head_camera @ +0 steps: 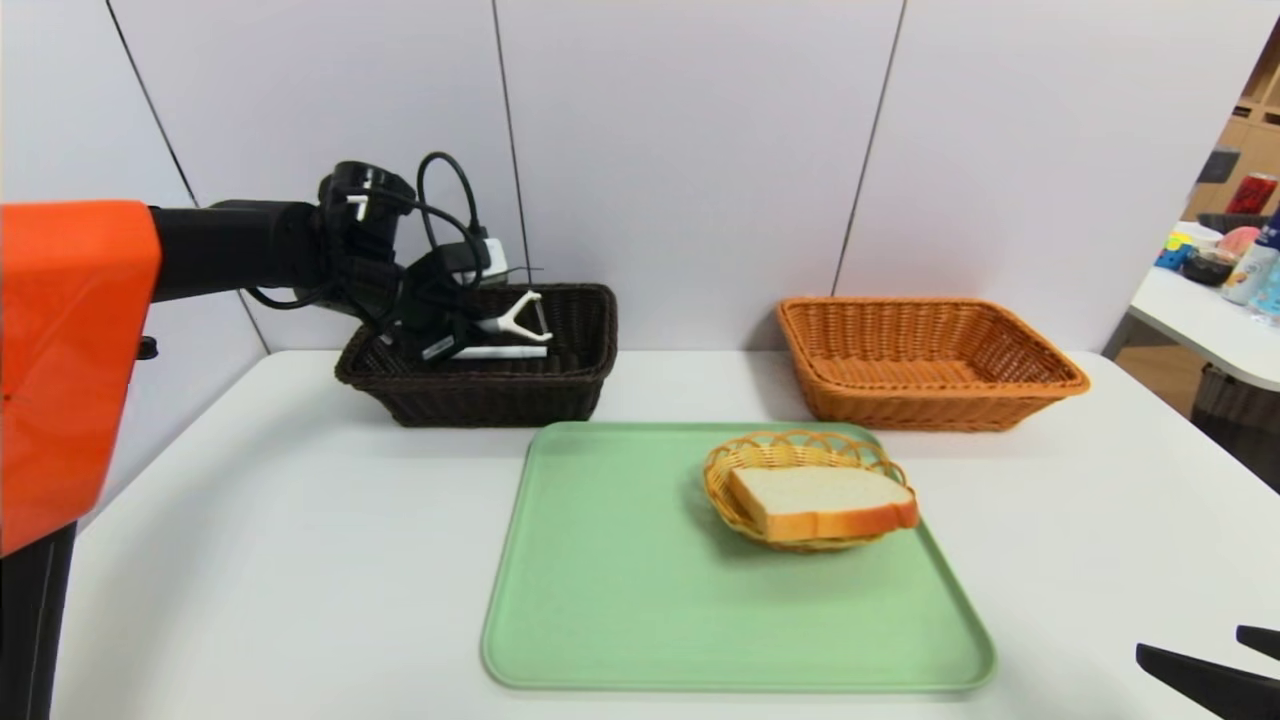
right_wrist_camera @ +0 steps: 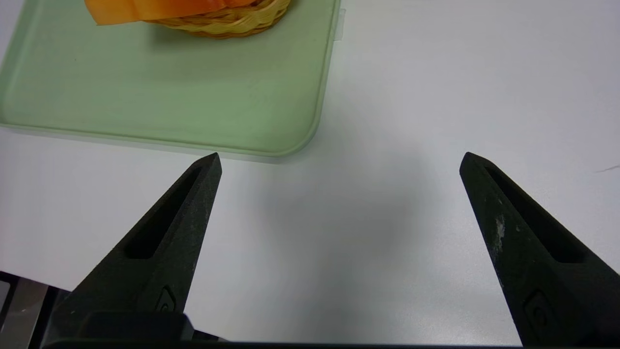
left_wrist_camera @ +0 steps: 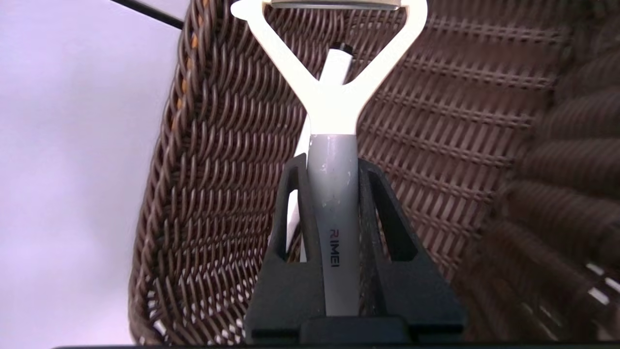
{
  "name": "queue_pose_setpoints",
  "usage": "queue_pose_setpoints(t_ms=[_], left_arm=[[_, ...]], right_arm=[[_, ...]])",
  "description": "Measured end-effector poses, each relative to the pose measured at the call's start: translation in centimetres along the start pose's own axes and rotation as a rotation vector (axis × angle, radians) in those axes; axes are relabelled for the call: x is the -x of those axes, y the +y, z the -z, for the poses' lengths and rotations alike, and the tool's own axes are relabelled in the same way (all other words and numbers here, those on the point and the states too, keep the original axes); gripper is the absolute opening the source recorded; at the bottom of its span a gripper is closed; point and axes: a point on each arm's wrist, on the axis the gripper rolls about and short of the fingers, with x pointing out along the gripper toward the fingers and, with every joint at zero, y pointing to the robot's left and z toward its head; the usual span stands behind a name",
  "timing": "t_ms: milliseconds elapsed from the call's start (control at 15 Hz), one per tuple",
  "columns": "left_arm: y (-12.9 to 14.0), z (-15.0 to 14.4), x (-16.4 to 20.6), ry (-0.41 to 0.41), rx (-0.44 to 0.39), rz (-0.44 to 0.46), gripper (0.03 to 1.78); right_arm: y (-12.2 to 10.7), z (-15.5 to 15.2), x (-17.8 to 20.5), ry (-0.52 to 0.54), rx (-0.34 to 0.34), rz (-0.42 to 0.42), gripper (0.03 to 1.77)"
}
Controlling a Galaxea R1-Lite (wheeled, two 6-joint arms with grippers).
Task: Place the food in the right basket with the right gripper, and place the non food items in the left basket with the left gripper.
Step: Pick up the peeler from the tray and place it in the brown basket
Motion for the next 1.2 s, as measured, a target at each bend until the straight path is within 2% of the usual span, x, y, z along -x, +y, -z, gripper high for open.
queue_pose_setpoints(t_ms=[333, 733, 1000, 1200], left_arm=[[-0.3, 1.1, -2.1, 0.005, 0.025, 0.005, 0.26], [-0.2, 1.0, -2.3, -0.003, 0.096, -0.006, 0.26], [0.0, 0.8, -2.1, -0.015, 0.109, -0.024, 0.26], [0.1, 0.8, -2.0, -0.017, 0.119, -0.028, 0.73]], right_arm=[[-0.1, 0.1, -0.1, 0.005, -0.005, 0.006, 1.7], [-0.1, 0.0, -0.1, 0.003, -0.005, 0.007, 1.7], [-0.1, 0.0, -0.1, 0.001, -0.004, 0.006, 1.7], [-0.1, 0.0, -0.1, 0.001, -0.004, 0.006, 1.7]])
